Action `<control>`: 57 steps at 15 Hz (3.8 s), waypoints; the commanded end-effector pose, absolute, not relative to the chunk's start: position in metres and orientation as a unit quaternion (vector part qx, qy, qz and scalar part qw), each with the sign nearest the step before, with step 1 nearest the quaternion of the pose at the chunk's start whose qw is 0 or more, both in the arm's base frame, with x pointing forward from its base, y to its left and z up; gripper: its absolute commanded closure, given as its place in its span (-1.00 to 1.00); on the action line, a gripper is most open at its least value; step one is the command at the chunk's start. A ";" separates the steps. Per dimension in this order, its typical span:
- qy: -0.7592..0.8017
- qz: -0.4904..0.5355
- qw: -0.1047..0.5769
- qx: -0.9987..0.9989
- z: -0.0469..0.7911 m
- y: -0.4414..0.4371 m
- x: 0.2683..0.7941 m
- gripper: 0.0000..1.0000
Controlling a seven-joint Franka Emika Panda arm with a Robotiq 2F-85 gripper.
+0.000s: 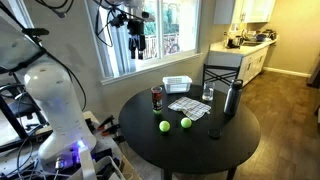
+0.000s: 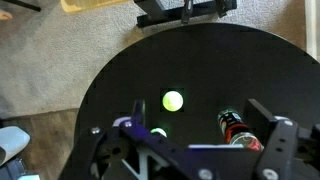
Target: Put the closest ball in the container
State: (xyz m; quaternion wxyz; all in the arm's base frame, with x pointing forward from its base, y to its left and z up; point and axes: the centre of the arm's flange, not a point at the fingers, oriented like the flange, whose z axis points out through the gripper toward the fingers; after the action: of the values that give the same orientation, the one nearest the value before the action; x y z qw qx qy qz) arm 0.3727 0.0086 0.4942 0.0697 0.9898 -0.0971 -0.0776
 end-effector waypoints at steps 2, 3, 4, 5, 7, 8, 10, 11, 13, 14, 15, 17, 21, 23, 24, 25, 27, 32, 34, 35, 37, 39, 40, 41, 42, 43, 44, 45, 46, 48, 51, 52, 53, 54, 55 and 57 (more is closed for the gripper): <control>-0.097 -0.078 0.070 0.990 0.494 0.009 0.373 -1.00; -0.097 -0.078 0.070 0.990 0.494 0.009 0.373 -1.00; -0.097 -0.078 0.070 0.990 0.494 0.009 0.373 -1.00; -0.097 -0.078 0.070 0.990 0.494 0.009 0.373 -1.00; -0.097 -0.077 0.071 0.990 0.491 0.002 0.371 -1.00; -0.096 -0.078 0.072 0.990 0.482 -0.016 0.368 -1.00; -0.099 -0.072 0.083 0.989 0.464 -0.044 0.363 -1.00; -0.099 -0.067 0.092 0.988 0.453 -0.059 0.361 -1.00; -0.089 -0.050 0.105 0.989 0.429 -0.089 0.355 -1.00; -0.084 -0.037 0.111 0.990 0.416 -0.101 0.354 -1.00; -0.081 -0.029 0.111 0.990 0.406 -0.111 0.353 -1.00; -0.082 -0.010 0.105 0.991 0.389 -0.125 0.353 -1.00; -0.095 0.053 0.100 0.989 0.356 -0.124 0.379 -1.00; -0.089 0.073 0.118 0.986 0.340 -0.117 0.403 -1.00; -0.089 0.076 0.117 0.986 0.337 -0.109 0.412 -1.00; -0.089 0.080 0.115 0.986 0.335 -0.102 0.419 -1.00; -0.084 0.086 0.112 0.986 0.332 -0.085 0.432 -1.00; -0.058 0.082 0.124 0.987 0.325 -0.051 0.459 -1.00; -0.019 0.050 0.119 0.991 0.325 -0.036 0.458 -1.00; -0.043 0.072 0.115 0.990 0.327 -0.047 0.452 -1.00; -0.030 0.059 0.117 0.991 0.323 -0.036 0.454 -1.00; -0.028 0.057 0.118 0.991 0.322 -0.033 0.454 -1.00; -0.028 0.057 0.118 0.991 0.322 -0.034 0.454 -1.00; -0.028 0.057 0.118 0.991 0.322 -0.034 0.454 -1.00; -0.028 0.057 0.118 0.991 0.322 -0.034 0.454 -1.00; -0.028 0.057 0.118 0.991 0.322 -0.034 0.454 -1.00; -0.028 0.057 0.118 0.991 0.322 -0.034 0.454 -1.00; -0.028 0.057 0.118 0.991 0.322 -0.034 0.454 -1.00; -0.032 0.067 0.121 0.990 0.316 -0.037 0.454 -1.00; -0.046 0.077 0.123 0.988 0.308 -0.044 0.455 -1.00; -0.064 0.096 0.124 0.986 0.285 -0.061 0.461 -1.00; -0.069 0.103 0.119 0.985 0.272 -0.067 0.463 -1.00; -0.072 0.106 0.115 0.985 0.259 -0.072 0.466 -1.00; -0.075 0.106 0.107 0.986 0.244 -0.077 0.469 -1.00; -0.075 0.110 0.101 0.986 0.229 -0.082 0.471 -1.00; -0.072 0.110 0.082 0.988 0.201 -0.085 0.476 -1.00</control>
State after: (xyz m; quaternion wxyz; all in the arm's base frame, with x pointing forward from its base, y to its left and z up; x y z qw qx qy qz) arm 0.4628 -0.0788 0.2488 0.0971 0.9876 -0.0682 0.1029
